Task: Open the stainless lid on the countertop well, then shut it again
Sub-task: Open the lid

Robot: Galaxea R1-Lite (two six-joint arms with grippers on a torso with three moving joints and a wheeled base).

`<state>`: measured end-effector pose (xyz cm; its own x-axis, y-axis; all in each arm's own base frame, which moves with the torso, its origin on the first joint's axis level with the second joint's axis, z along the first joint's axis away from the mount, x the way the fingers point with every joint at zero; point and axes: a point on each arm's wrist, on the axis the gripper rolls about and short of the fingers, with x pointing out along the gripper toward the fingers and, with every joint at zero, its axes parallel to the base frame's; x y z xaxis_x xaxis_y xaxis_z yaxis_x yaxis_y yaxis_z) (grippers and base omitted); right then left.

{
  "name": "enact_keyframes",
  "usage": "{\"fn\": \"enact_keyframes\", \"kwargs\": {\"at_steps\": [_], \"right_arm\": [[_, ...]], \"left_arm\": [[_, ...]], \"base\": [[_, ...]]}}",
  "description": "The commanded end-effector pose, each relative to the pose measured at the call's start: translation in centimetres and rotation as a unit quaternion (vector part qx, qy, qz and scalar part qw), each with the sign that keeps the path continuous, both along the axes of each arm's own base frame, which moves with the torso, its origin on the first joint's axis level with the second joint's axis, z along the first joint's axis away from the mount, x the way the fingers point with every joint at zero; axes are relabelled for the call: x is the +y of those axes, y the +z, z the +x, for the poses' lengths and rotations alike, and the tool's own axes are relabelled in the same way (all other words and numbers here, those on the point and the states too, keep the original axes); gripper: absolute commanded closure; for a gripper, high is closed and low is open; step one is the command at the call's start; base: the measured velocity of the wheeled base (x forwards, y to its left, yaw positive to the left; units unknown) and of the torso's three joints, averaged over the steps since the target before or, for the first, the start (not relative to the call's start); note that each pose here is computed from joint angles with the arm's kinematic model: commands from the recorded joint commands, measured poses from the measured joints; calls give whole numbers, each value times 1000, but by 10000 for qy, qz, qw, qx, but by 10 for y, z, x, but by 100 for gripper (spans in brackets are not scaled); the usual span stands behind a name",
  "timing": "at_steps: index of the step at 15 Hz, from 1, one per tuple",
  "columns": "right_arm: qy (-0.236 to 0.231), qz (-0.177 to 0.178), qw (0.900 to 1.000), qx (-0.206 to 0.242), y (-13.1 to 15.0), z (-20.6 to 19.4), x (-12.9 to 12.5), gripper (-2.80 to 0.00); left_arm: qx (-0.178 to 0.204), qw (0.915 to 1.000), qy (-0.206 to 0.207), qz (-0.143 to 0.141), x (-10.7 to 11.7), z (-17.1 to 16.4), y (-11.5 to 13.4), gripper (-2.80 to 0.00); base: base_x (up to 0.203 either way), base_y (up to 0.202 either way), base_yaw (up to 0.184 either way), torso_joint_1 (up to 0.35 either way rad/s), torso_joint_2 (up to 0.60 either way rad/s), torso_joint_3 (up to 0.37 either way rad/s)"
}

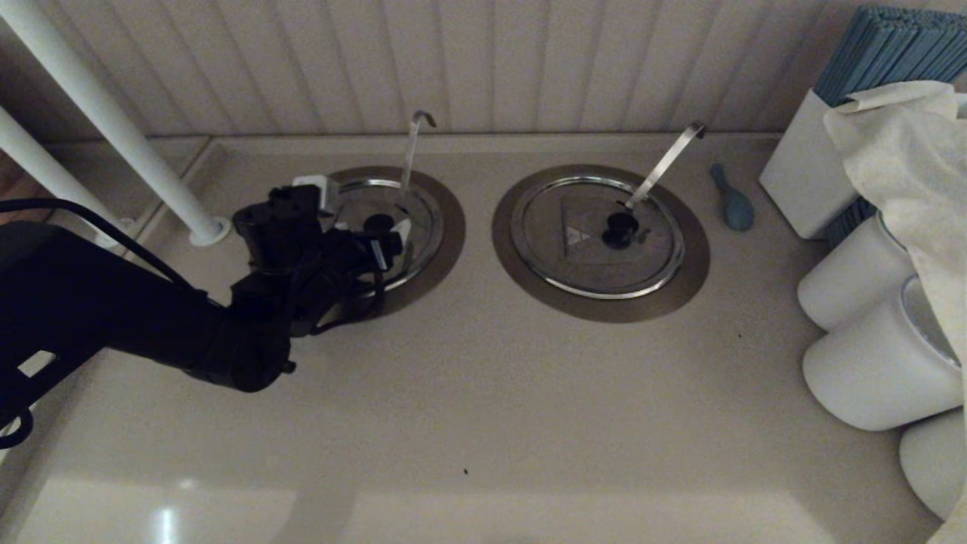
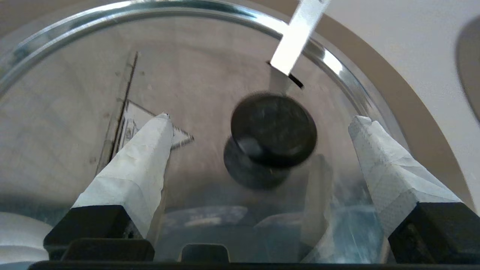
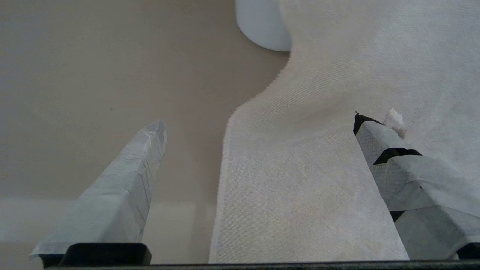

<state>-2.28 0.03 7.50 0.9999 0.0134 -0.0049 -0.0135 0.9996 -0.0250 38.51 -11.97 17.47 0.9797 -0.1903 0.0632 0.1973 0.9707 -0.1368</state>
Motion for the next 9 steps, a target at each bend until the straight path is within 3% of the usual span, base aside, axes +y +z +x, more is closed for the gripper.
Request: {"fn": "enact_keyframes", "kwargs": {"at_steps": [1,3,9], "right_arm": [[2,-5,10000,0,0,0,0,-280],[2,-5,10000,6,0,0,0,-280],[2,-5,10000,4,0,0,0,-280]], "left_arm": [[-13,10000,39,-11,-1,5,-4,-280],[-124,9999,38,4,-2,7,-9,-280],[-294,9979,183,549,-1,8,-17,-280]], "base": [[0,0,0,0,0,0],[0,0,0,0,0,0],[0,0,0,0,0,0]]}}
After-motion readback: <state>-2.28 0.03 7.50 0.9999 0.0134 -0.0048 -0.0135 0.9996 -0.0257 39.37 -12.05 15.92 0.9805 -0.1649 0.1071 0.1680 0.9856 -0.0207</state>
